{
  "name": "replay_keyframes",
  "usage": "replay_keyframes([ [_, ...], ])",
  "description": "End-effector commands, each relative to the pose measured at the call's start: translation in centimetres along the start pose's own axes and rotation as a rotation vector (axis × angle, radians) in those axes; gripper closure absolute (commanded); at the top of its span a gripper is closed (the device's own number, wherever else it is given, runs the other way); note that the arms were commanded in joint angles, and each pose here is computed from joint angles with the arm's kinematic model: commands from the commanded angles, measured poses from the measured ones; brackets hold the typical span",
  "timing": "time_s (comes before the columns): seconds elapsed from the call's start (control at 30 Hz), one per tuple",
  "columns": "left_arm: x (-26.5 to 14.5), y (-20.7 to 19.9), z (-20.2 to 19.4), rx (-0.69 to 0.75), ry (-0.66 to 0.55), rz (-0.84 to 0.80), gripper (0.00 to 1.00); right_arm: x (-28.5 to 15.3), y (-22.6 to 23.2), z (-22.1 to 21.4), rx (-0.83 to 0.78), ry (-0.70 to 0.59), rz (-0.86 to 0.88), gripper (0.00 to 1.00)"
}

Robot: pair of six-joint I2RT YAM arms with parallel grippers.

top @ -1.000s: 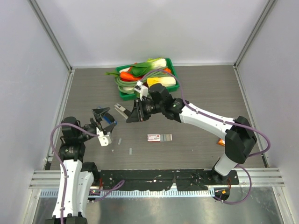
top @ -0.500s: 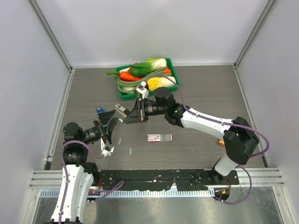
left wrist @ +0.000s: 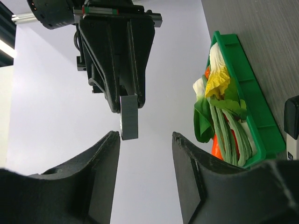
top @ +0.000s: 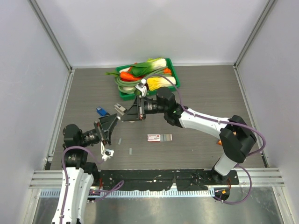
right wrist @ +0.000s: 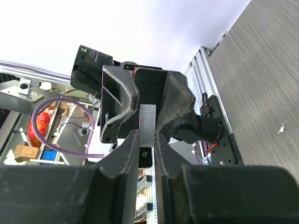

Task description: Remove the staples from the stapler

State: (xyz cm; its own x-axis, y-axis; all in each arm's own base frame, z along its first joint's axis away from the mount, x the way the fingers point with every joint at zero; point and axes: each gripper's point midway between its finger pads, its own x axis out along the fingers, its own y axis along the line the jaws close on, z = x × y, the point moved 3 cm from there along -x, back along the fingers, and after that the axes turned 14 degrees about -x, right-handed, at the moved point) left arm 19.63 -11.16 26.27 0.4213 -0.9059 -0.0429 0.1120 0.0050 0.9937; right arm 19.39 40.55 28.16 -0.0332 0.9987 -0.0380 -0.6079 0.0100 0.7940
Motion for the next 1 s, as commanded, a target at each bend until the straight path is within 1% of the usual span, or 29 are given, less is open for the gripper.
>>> replay_keyframes([
  [0.0,0.1,0.3,0.8,0.030,-0.043,0.005,0.48,0.2,1.1,0.8,0.002,-0.024,0.084,0.94],
  [0.27,0.1,0.3,0.5,0.032,-0.029,0.003,0.50,0.7,1.0,0.3,0.018,-0.009,0.101,0.94],
  [0.37,0.1,0.3,0.4,0.037,-0.028,0.005,0.52,1.0,0.7,0.0,0.025,0.003,0.101,0.94],
  [0.53,0.0,0.6,0.2,0.023,-0.010,0.010,0.58,1.3,0.5,-0.3,0.036,0.016,0.105,0.94],
  [0.6,0.0,0.7,0.0,0.026,-0.002,0.014,0.62,1.4,0.5,-0.5,0.039,0.021,0.105,0.94],
  [0.67,0.0,0.9,0.0,0.028,0.000,0.019,0.63,1.5,0.2,-0.6,0.045,0.024,0.102,0.94],
  [0.77,0.0,0.7,0.1,0.026,-0.005,0.017,0.68,1.5,0.2,-0.5,0.047,0.021,0.106,0.94],
  [0.83,0.0,0.7,0.2,0.030,-0.008,0.020,0.73,1.6,0.3,-0.4,0.044,0.019,0.109,0.94],
  [0.97,0.0,0.6,0.3,0.027,-0.011,0.021,0.79,1.8,0.2,-0.4,0.056,0.016,0.114,0.94],
])
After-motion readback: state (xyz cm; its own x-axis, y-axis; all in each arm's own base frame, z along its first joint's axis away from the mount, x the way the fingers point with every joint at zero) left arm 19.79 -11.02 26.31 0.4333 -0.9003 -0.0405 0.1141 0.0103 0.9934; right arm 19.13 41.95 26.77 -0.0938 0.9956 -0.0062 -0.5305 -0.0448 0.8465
